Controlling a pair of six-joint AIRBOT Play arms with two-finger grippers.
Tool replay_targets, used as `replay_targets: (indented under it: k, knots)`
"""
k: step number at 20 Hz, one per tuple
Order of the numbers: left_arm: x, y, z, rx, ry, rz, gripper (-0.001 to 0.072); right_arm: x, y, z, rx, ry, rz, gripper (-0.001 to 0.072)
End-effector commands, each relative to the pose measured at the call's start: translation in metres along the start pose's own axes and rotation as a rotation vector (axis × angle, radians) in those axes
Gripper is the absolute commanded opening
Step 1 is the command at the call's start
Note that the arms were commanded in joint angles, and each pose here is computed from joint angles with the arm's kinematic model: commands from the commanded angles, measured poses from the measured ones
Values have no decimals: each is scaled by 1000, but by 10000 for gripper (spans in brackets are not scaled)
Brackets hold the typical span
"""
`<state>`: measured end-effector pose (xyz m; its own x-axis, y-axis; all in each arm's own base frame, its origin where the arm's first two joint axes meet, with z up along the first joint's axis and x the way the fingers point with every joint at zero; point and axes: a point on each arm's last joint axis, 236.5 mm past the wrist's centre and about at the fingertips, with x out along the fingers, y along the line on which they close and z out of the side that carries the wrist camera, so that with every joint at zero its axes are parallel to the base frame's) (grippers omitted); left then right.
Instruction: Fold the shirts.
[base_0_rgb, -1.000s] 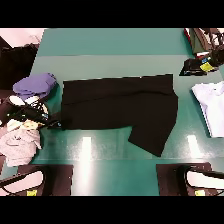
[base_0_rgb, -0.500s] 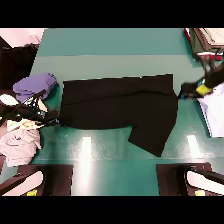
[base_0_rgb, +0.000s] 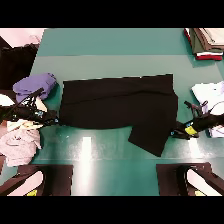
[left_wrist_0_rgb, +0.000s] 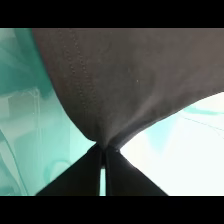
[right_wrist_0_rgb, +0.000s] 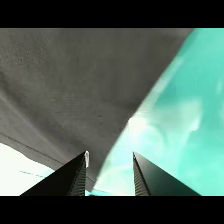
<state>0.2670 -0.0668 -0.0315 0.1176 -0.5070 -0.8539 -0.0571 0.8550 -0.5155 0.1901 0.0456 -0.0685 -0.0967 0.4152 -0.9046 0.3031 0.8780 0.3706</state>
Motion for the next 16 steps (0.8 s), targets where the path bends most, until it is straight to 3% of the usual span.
replay_targets:
  k: [1,7,8,9,11,16]
  knots:
    - [0,0,0,1,1,-1,22,21,2,-3,52,-36,53,322]
    - [0,-1,-1,1,4,-2,22,22,2,15,62,-116,60,304]
    - [0,-1,-1,0,4,-2,22,21,2,18,62,-129,58,261]
    - [0,-1,-2,1,5,-2,22,21,2,21,63,-143,57,151]
    - [0,-1,-2,1,9,-4,22,19,1,27,62,-170,53,39]
    - [-3,2,-22,22,88,12,20,0,-5,9,-20,-98,-13,14]
